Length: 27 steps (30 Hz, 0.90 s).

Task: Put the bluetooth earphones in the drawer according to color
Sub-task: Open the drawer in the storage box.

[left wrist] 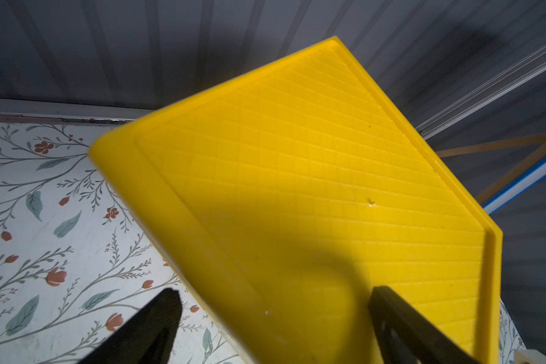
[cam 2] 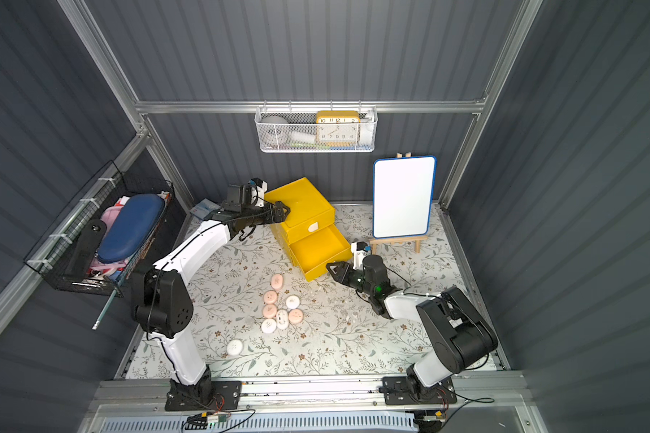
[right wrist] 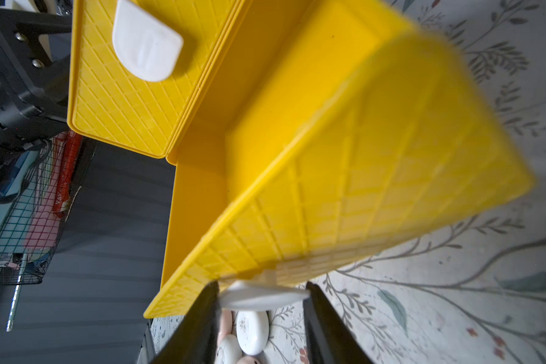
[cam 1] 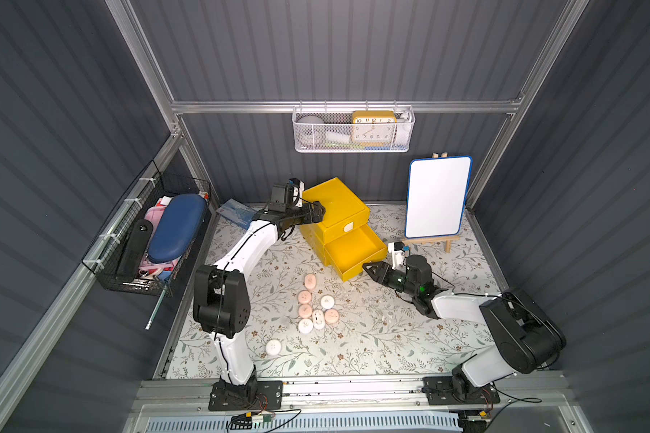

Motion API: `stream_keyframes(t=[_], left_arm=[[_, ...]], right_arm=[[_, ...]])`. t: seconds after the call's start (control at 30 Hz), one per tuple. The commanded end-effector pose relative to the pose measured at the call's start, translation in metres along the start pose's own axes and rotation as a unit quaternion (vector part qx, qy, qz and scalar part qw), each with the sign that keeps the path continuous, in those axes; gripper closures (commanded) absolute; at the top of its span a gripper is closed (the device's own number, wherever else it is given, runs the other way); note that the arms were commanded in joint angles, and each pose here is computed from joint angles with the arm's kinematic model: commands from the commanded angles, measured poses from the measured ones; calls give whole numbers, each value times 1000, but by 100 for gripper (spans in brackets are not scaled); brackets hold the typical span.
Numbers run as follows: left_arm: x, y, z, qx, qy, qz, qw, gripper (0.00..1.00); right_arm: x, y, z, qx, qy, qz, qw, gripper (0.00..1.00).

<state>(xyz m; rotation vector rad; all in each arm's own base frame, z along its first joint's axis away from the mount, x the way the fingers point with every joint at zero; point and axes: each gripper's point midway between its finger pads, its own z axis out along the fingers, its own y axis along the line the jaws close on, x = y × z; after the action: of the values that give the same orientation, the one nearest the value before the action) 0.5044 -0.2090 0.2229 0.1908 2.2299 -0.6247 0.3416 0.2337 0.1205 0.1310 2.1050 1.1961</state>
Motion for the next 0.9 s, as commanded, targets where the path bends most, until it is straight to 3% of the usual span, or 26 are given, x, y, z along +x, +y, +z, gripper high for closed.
stream_keyframes(t=[0.0,0.2,0.4,0.57,0.7,0.87], left_arm=[[52,18,5,-34,84,-13,996,2],[50,15,0,-30,80,-16,996,2],[28,-1,-32,-18,42,-10,999,1],[21,-12,-66,-12,12,-18,1000,1],[28,-16,-92,-12,-2,-25,1000,1],[63,-15,-122,-13,2,-48,999,1]], right_arm=[[9,-9,-10,24,8,-20,999,61],[7,-7,-15,32,6,-29,999,57],[2,2,-24,36,6,-37,999,31],[3,9,-40,50,14,-47,998,18],[6,16,-58,58,22,-56,996,1],[14,17,-81,87,41,-66,993,1]])
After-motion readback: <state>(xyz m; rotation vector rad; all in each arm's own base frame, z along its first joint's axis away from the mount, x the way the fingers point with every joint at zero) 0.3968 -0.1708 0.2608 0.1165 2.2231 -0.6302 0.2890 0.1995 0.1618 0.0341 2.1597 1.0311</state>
